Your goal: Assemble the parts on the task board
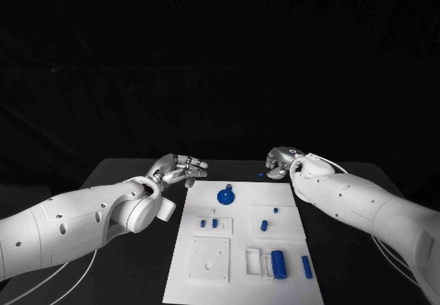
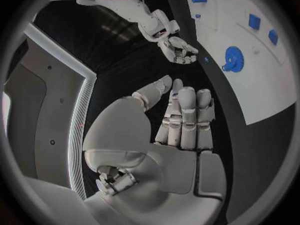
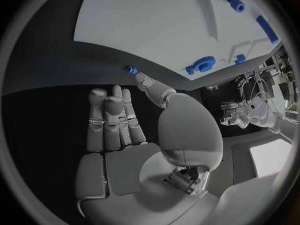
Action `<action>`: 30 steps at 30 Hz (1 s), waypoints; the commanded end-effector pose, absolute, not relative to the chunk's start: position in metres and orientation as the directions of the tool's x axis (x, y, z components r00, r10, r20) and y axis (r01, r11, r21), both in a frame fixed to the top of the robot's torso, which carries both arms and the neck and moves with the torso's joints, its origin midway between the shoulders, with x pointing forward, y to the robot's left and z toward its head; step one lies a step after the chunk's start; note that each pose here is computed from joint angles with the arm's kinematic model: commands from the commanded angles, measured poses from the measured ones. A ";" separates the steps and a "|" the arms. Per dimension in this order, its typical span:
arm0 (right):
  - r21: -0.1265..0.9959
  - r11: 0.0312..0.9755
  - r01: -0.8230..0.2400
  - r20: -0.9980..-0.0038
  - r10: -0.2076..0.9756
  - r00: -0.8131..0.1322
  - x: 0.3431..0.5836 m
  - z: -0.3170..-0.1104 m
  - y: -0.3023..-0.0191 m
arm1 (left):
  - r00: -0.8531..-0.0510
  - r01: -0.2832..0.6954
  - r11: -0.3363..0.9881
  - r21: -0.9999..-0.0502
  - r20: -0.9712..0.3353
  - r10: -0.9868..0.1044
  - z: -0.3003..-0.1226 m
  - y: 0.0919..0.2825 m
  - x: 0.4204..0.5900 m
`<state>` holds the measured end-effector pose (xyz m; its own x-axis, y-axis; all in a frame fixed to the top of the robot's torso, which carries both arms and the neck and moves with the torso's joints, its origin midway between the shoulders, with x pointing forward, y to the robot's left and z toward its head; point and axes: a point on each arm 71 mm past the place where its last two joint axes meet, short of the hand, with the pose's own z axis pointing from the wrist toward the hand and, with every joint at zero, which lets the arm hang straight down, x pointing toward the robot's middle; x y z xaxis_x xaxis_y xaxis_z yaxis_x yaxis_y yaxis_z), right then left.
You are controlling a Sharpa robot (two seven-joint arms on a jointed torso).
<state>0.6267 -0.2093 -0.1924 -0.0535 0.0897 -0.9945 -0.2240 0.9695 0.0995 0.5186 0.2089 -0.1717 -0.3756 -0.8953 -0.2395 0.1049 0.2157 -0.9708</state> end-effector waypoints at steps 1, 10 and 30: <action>0.118 0.961 -0.251 -0.991 0.098 -0.093 0.627 -0.193 -0.206 | -0.389 0.125 0.200 -0.972 -0.233 -0.891 -0.168 0.204 0.518; 0.125 0.959 -0.253 -0.987 0.095 -0.128 0.629 -0.197 -0.204 | -0.404 0.133 0.194 -0.972 -0.231 -0.885 -0.166 0.198 0.515; 0.097 0.967 -0.235 -0.991 0.072 -0.113 0.631 -0.195 -0.210 | -0.414 0.145 0.192 -0.971 -0.236 -0.879 -0.161 0.196 0.513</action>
<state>0.6303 -0.2095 -0.1952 -0.1104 0.0862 -0.9901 -0.2307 0.9668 0.1099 0.5139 0.1988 -0.1631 -0.4005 -0.8856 -0.2352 0.1276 0.2003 -0.9714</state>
